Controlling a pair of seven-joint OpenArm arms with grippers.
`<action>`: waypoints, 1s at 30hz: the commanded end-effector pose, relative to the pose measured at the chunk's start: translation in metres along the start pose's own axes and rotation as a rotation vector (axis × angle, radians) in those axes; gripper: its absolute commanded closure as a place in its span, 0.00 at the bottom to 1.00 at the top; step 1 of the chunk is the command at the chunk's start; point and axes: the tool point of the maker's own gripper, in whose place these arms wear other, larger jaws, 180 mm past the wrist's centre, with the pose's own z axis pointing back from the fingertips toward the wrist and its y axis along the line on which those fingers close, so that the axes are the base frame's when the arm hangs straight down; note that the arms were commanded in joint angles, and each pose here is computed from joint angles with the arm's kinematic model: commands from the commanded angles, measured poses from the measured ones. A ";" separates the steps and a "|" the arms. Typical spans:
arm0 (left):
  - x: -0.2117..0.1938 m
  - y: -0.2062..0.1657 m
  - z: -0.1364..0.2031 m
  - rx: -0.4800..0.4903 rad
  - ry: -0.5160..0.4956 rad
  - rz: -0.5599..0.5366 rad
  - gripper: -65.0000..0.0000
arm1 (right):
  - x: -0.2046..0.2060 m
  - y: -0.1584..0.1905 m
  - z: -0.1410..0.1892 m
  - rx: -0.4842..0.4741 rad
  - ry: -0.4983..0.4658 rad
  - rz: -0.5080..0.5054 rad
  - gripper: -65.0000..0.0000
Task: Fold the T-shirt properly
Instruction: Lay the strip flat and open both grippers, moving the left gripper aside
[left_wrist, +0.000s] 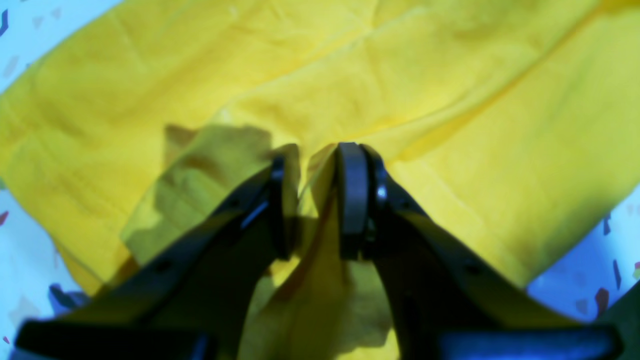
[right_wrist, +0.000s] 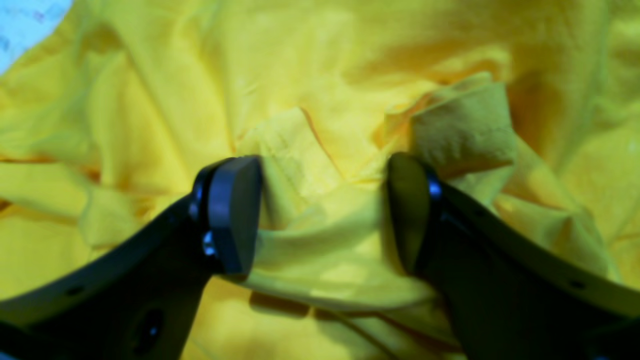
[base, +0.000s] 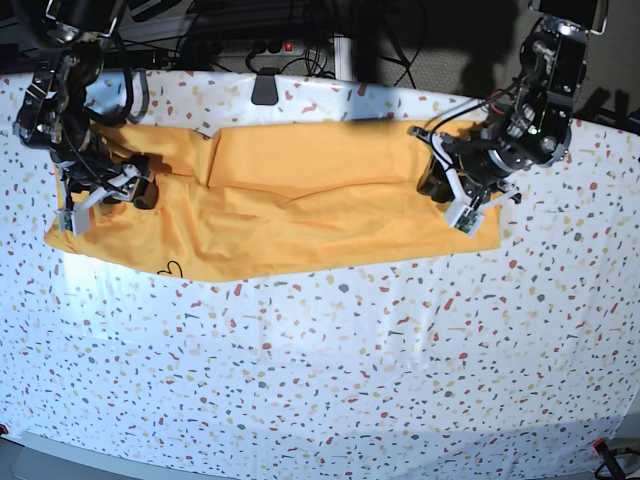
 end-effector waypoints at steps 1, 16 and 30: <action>-0.012 0.015 0.002 0.061 0.067 -0.032 0.78 | -0.003 -0.003 -0.003 -0.006 0.034 0.003 0.39; -0.006 0.071 -0.022 0.139 0.102 -0.051 0.78 | 0.011 -0.023 -0.024 -0.024 0.036 -0.043 0.39; 0.053 0.091 -0.022 0.112 0.067 -0.026 0.78 | 0.021 -0.046 -0.009 -0.065 0.038 -0.011 0.39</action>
